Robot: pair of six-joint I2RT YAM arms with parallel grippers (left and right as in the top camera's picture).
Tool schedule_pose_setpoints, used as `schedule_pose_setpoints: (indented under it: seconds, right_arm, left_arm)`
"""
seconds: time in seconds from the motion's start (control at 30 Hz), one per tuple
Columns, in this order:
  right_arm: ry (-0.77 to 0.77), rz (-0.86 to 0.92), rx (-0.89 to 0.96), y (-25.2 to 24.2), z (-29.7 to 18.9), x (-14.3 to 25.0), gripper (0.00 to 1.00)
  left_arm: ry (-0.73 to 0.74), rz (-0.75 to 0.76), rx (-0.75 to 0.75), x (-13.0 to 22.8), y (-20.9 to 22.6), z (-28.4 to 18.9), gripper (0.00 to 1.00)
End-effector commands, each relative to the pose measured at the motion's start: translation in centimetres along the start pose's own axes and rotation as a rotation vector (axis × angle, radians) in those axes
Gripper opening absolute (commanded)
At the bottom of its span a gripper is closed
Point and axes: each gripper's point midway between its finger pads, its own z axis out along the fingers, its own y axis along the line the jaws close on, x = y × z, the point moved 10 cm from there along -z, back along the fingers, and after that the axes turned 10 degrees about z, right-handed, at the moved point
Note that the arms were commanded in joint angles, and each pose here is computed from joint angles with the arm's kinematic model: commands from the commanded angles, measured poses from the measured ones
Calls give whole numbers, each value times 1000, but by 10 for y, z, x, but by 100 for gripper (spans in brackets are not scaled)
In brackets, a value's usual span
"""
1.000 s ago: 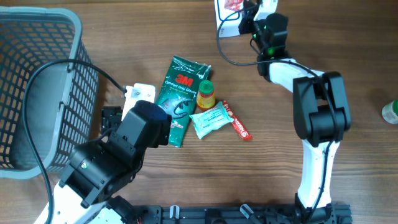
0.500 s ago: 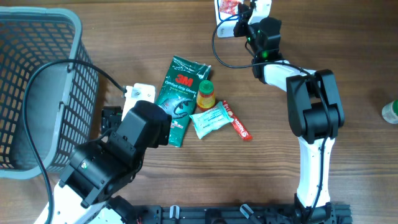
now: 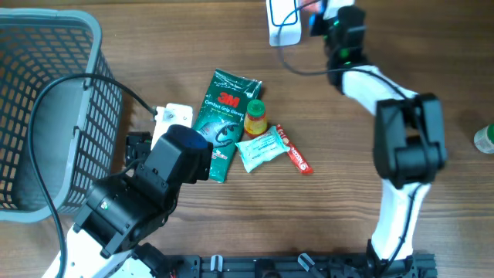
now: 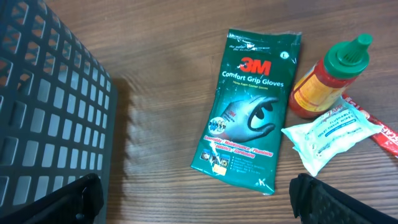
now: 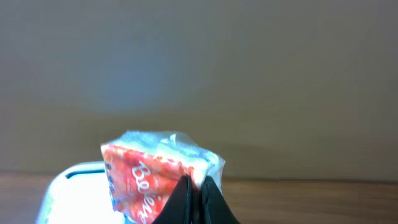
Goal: Scan the item barcode
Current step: 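Carry the tissue box away to the right side of the table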
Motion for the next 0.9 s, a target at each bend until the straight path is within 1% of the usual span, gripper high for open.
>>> schedule_pose_setpoints:
  seconds: [0.0,0.1,0.27,0.4,0.43,0.5,0.6,0.67,0.87]
  right_arm:
    - [-67,1,247,-43,-19,-54,4]
    - [16,-6,398,-80,-29,-54,4]
    - [163,-2,619,-143,-44,-40,4]
    - [259,112,772,-199,-64,-29,4]
    - [290,167,838,-222,-75,-24,4]
    - [315,247,919,-250,-91,-20,4]
    - [341,317,1001,-283,-111,-15,4]
    - [358,342,1004,-298,-119,-12,4]
    - [441,423,1073,-328,-147,0,4]
  left_arm:
    - [-4,-24,4,-1,0,-1,100]
    - [-4,-24,4,-1,0,-1,100]
    - [-4,-24,4,-1,0,-1,100]
    - [-4,-24,4,-1,0,-1,100]
    - [-4,-24,4,-1,0,-1,100]
    - [-4,-24,4,-1,0,-1,100]
    - [-4,-24,4,-1,0,-1,100]
    - [-4,-24,4,-1,0,-1,100]
    - [-4,-24,4,-1,0,-1,100]
